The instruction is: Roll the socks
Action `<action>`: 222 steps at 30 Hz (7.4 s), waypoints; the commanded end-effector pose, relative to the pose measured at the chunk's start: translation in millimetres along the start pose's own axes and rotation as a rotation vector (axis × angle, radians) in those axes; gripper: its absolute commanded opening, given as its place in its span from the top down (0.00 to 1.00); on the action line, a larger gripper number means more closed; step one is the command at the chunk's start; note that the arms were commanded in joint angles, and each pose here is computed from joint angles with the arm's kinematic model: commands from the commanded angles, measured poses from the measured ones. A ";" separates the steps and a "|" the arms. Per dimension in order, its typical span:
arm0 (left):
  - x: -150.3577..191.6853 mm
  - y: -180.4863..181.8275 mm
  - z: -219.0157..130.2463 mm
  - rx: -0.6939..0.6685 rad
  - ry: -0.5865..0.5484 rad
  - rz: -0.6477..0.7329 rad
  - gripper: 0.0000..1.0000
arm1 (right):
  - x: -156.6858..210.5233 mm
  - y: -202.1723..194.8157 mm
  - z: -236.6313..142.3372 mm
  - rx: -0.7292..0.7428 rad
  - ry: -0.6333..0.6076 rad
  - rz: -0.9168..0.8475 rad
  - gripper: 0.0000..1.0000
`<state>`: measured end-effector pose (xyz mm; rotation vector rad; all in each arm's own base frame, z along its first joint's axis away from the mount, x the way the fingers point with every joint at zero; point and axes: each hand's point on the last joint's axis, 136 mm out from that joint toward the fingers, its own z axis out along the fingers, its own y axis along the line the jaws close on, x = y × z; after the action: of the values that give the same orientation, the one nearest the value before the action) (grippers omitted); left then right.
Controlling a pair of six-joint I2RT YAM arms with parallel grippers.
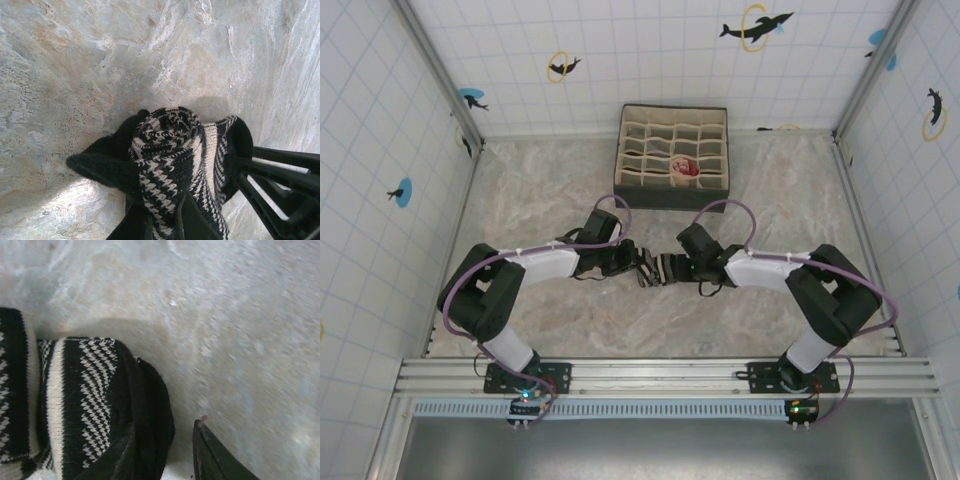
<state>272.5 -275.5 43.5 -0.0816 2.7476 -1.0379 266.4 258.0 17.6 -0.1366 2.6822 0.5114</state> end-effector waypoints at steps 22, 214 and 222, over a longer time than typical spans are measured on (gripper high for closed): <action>9.8 35.1 -11.2 -0.119 -0.053 -0.083 1.00 | -74.3 10.7 53.2 -0.015 -0.003 -0.102 0.97; 25.9 12.1 -5.6 -0.063 0.113 -0.088 0.28 | 28.9 52.1 24.0 -0.025 -0.231 -0.521 1.00; 1.7 4.3 -24.8 -0.048 -0.005 -0.101 0.26 | 37.9 43.4 35.6 -0.129 -0.127 -0.361 1.00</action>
<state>267.2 -263.1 46.5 -0.2050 2.8057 -0.9985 257.3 334.4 34.2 -0.6172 2.2057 0.5600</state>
